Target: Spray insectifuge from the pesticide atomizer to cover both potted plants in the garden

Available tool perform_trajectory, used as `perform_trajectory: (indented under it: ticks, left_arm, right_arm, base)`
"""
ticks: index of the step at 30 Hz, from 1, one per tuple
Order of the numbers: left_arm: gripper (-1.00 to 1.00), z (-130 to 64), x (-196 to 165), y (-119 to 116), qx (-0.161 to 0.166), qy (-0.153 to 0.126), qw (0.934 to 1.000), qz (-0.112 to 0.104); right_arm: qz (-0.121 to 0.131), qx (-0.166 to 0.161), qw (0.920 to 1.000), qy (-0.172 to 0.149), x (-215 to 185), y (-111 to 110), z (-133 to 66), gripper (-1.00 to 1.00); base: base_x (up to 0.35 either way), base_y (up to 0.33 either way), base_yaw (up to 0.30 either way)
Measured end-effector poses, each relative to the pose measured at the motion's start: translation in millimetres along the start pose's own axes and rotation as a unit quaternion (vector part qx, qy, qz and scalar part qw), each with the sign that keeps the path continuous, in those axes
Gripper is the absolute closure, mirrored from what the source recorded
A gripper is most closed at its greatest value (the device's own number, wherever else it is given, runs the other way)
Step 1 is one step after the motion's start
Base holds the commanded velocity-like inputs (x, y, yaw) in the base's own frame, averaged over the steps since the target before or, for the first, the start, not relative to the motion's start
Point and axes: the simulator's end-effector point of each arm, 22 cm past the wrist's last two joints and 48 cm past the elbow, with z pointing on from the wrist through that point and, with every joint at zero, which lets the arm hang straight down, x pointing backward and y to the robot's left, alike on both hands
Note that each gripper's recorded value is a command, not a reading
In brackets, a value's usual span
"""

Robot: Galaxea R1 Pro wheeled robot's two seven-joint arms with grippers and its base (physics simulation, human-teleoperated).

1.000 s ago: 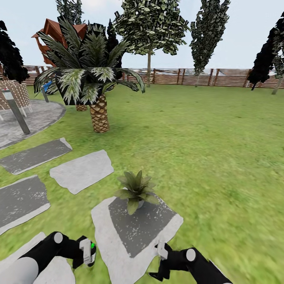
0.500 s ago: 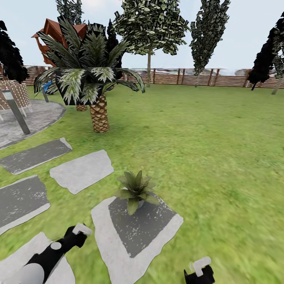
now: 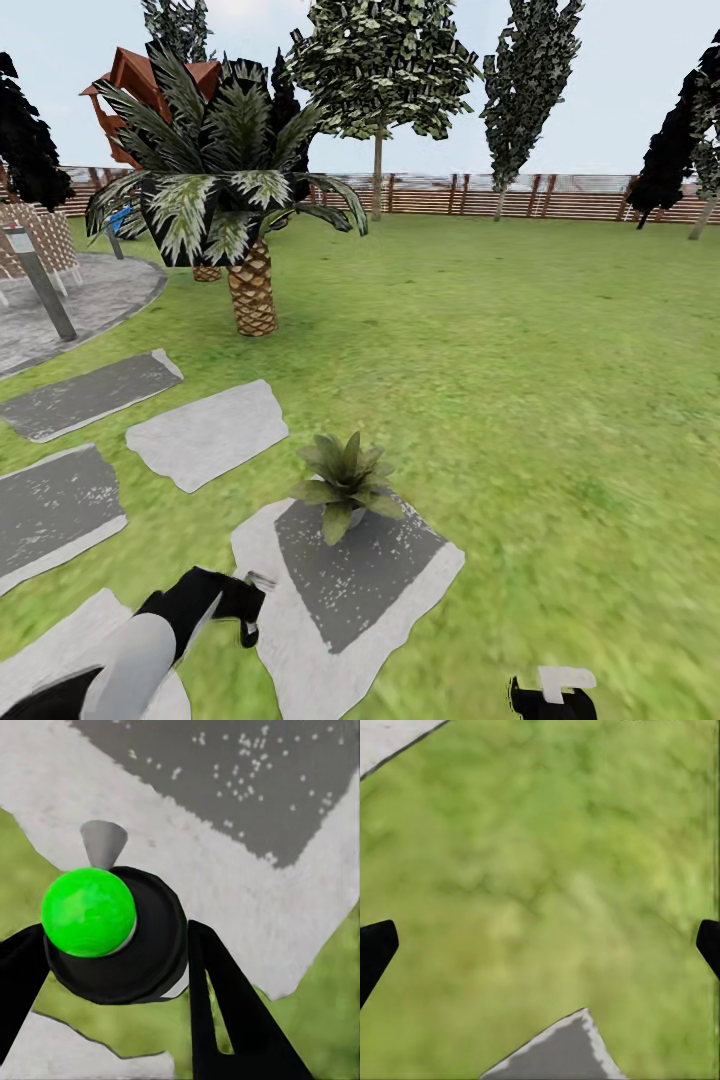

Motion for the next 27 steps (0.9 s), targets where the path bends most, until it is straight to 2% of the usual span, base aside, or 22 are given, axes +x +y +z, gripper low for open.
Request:
perform_trajectory:
  ticks: [1, 4, 5, 6, 7, 8, 12, 21, 24, 25, 27]
  left_arm:
    - [1.00, -4.5, -6, -4, 0.019, 0.013, 0.9997, -0.008]
    - [1.00, -15.7, -24, 0, 0.029, 0.031, 0.9989, -0.023]
    - [1.00, -42.3, -35, 4, 0.032, 0.096, 0.9948, 0.013]
    - [1.00, -67.4, -95, 15, 0.039, 0.060, 0.9973, 0.013]
    - [1.00, -75.1, -109, 19, 0.042, 0.052, 0.9976, 0.016]
    - [1.00, -71.4, -95, 18, 0.045, 0.065, 0.9967, 0.018]
    - [1.00, -74.7, -93, 22, 0.036, 0.080, 0.9952, 0.043]
    - [1.00, -74.3, -90, 20, 0.031, 0.090, 0.9936, 0.060]
    - [1.00, -74.3, -85, 15, 0.040, 0.099, 0.9917, 0.072]
    - [1.00, -81.1, -46, 12, 0.074, 0.167, 0.9756, 0.121]
    - [1.00, -81.9, -45, 10, 0.078, 0.168, 0.9751, 0.121]
  right_arm:
    - [-0.002, 0.004, 1.0000, 0.000, 1, -7, 1.2, -1.00]
    - [-0.005, 0.007, 1.0000, 0.001, 2, -13, 1.9, -1.00]
    - [-0.007, 0.003, 0.9999, 0.009, 9, -10, -0.2, -1.00]
    - [-0.007, 0.002, 0.9999, 0.008, 9, -9, -0.4, -1.00]
    - [-0.007, 0.002, 0.9999, 0.009, 9, -9, -0.6, -1.00]
    - [-0.007, 0.001, 0.9999, 0.009, 10, -8, -0.5, -1.00]
    - [-0.006, 0.001, 0.9999, 0.009, 10, -7, -1.1, -1.00]
    - [-0.006, 0.001, 0.9999, 0.009, 10, -6, -1.2, -1.00]
    - [-0.006, 0.000, 0.9999, 0.009, 10, -6, -1.2, -1.00]
    - [-0.007, 0.000, 0.9999, 0.010, 10, -6, -0.9, -1.00]
    - [-0.006, 0.000, 0.9999, 0.008, 9, -6, -1.0, -1.00]
  base:
    - [0.000, 0.000, 0.000]
    - [0.000, 0.000, 0.000]
    - [0.000, 0.000, 0.000]
    - [0.000, 0.000, 0.000]
    - [0.000, 0.000, 0.000]
    - [0.007, 0.000, 0.000]
    - [0.176, 0.000, 0.000]
    - [0.322, 0.000, 0.000]
    - [0.223, 0.081, 0.000]
    - [0.000, 0.215, 0.000]
    - [0.000, 0.028, 0.000]
